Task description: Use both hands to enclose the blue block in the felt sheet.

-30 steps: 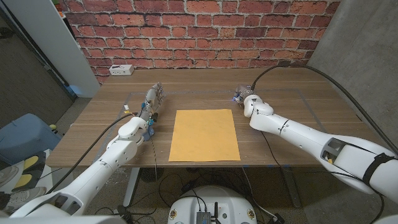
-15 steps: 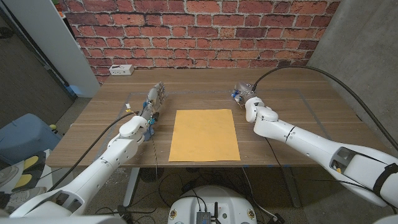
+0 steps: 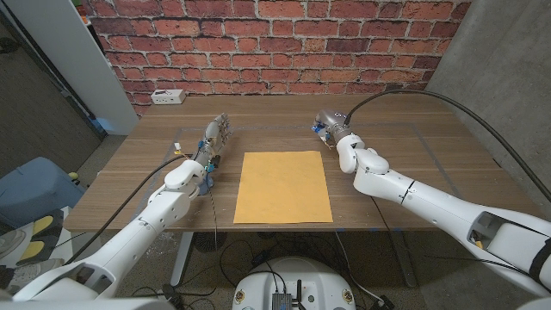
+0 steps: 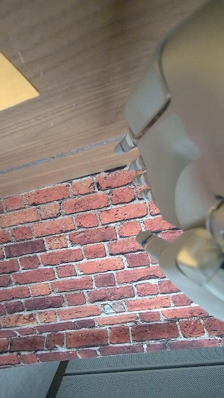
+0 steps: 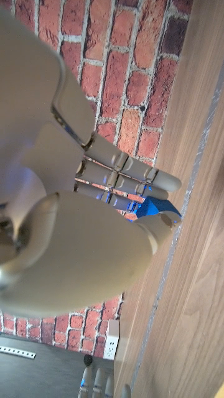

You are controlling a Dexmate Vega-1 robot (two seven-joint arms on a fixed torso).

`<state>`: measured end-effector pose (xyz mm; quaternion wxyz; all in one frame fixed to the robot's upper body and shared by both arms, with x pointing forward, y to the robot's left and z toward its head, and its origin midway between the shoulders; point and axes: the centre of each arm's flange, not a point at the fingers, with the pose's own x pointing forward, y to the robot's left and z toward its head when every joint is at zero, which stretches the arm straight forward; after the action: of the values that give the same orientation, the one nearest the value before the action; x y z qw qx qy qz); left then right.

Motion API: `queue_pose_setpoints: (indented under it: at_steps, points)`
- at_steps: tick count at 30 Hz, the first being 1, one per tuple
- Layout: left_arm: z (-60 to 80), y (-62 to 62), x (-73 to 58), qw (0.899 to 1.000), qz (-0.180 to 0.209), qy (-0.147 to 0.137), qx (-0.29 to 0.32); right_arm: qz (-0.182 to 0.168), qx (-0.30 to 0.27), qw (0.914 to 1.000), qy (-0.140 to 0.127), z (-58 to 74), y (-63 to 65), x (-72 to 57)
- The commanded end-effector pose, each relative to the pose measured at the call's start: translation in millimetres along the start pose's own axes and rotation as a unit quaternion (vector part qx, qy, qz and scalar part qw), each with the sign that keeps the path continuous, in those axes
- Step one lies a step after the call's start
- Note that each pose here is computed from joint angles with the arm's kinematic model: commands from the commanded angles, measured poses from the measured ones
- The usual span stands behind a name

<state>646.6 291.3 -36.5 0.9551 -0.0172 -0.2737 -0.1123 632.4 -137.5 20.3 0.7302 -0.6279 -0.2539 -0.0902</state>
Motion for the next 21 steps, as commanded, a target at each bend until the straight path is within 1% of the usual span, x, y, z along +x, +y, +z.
queue_pose_setpoints:
  at_steps: [1,6,8,10,21]
  points:
    - [3.3,-0.8,-3.6,1.0,-0.013,-0.001,0.004,0.004,-0.01,0.9991,-0.04,22.2,-1.7,-17.1]
    - [6.1,-0.3,-5.6,1.0,-0.022,-0.002,0.007,0.004,-0.013,0.9987,-0.049,30.7,-1.7,-27.2]
    - [6.5,-0.1,-5.9,1.0,-0.023,-0.002,0.007,0.004,-0.013,0.9986,-0.05,32.3,-1.6,-28.9]
    - [7.4,0.6,-7.0,1.0,-0.027,-0.003,0.009,0.004,-0.014,0.9984,-0.055,36.8,-1.4,-33.9]
    - [9.0,4.6,-12.6,0.999,-0.04,-0.004,0.012,0.009,-0.016,0.9973,-0.071,55.5,2.1,-51.4]
